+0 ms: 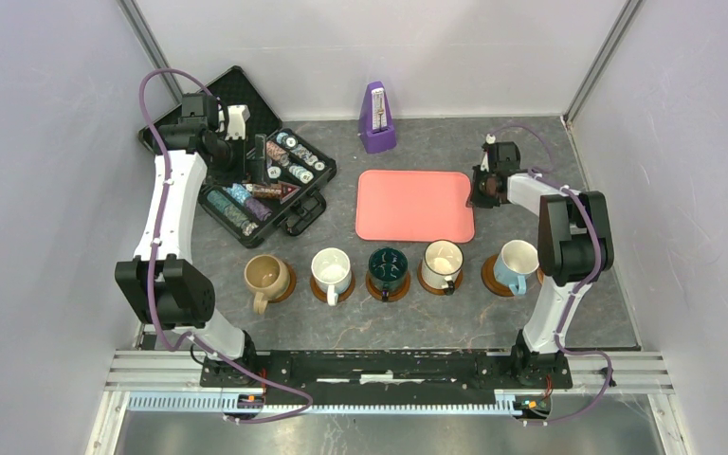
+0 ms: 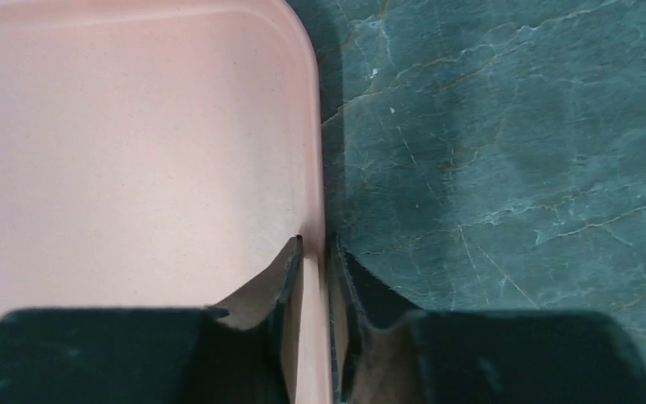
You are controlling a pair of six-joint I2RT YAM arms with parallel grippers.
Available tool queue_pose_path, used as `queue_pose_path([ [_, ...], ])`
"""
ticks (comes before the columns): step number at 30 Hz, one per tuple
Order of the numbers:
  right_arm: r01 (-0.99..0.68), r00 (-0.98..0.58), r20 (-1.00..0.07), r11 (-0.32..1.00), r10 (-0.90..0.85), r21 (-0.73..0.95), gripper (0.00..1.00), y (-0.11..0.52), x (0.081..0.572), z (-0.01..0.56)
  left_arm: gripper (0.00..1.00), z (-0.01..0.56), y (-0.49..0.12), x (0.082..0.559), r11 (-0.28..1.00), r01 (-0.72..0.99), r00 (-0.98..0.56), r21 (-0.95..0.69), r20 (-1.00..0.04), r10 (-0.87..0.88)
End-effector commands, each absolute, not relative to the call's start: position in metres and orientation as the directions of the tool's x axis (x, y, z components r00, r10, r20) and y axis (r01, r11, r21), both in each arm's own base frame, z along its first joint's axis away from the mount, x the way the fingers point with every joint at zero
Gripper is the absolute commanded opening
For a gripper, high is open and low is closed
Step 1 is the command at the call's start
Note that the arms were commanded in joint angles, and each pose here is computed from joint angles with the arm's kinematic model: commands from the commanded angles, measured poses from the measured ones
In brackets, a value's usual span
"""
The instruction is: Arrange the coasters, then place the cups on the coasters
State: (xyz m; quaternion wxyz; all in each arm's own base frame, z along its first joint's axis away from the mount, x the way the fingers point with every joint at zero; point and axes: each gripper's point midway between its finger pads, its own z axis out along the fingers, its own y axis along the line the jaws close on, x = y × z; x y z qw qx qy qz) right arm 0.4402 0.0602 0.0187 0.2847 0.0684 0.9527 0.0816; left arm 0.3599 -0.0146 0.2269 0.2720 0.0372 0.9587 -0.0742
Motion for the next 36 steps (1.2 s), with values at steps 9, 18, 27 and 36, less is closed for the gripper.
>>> queue_pose_path([
  [9,0.033,-0.838,-0.521,0.968,0.162,0.247,0.65,0.064,0.426,0.04,1.0,0.245,-0.01,0.365,0.989,0.12,-0.816,-0.083,-0.575,0.051],
  [18,-0.303,-0.643,-0.754,0.948,-0.133,0.092,0.98,0.048,0.473,0.158,1.0,0.286,-0.003,0.398,0.99,0.143,-0.745,-0.019,-0.66,0.095],
  [27,-0.525,-0.463,-0.803,0.846,-0.376,-0.093,0.98,0.001,0.451,0.218,1.0,0.299,0.008,0.41,0.994,0.1,-0.697,0.035,-0.711,0.095],
  [36,-0.532,-0.502,-0.787,0.846,-0.358,-0.046,0.98,-0.017,0.416,0.199,1.0,0.254,0.008,0.383,0.998,0.068,-0.737,0.008,-0.673,0.056],
])
